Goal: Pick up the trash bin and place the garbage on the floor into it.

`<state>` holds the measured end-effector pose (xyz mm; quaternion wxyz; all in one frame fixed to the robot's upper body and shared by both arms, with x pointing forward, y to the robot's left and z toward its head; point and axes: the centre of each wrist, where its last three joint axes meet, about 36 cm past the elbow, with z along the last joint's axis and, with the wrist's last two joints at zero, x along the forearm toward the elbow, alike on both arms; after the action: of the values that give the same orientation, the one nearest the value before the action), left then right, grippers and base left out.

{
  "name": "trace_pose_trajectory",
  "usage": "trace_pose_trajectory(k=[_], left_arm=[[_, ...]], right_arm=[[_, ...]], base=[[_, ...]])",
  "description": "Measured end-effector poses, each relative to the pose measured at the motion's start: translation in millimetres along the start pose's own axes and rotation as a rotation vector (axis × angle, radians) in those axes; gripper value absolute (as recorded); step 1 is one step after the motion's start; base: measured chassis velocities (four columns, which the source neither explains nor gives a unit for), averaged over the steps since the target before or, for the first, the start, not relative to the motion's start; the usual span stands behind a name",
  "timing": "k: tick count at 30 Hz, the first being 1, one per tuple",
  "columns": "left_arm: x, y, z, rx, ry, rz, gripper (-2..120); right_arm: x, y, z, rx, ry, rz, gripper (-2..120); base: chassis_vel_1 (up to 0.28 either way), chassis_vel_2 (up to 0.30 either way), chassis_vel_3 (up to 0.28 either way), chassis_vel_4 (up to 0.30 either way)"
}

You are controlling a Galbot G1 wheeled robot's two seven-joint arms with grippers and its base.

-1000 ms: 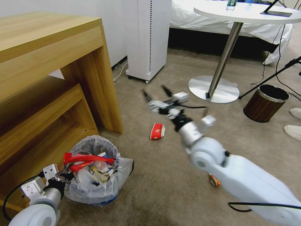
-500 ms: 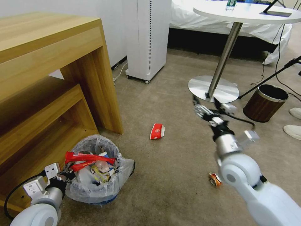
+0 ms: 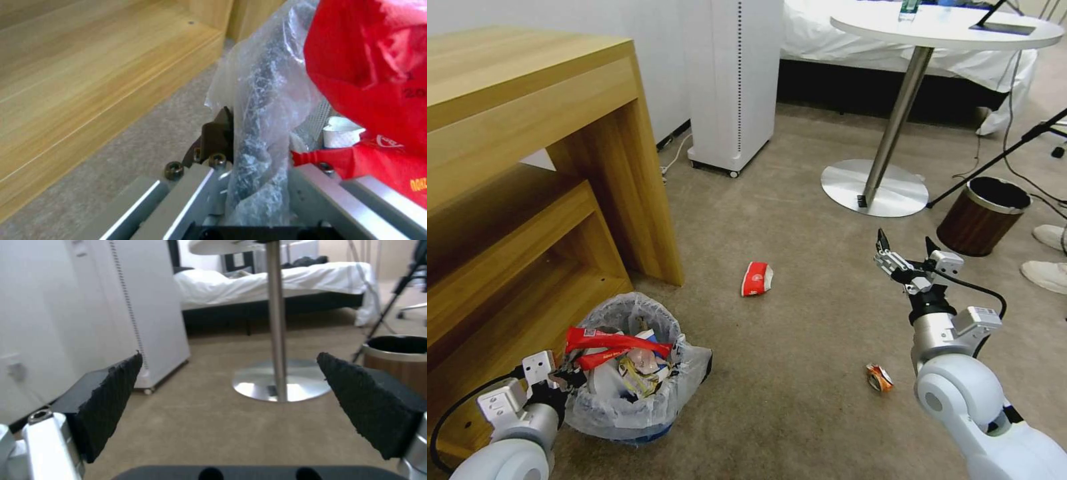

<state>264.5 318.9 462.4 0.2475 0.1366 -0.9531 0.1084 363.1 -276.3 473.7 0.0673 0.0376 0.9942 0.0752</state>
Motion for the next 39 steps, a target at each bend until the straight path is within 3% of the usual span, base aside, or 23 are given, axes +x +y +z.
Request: trace_pose_trajectory(k=[16,39], left_arm=[[-1.4,2.3,2.8,0.01,-0.004,-0.009,0],[-13.7,10.6,5.9,0.024,0.004,-0.035,0]], right_arm=[[-1.7,0.9,13.3,-0.005,-0.005,0.003,100],[0.5,-2.5,30.4,0.034,0.027,-0.013,100]], base=[[-0.082,-0.085,-0.078,-0.085],[-0.004,0.004,0.002,-0.005]])
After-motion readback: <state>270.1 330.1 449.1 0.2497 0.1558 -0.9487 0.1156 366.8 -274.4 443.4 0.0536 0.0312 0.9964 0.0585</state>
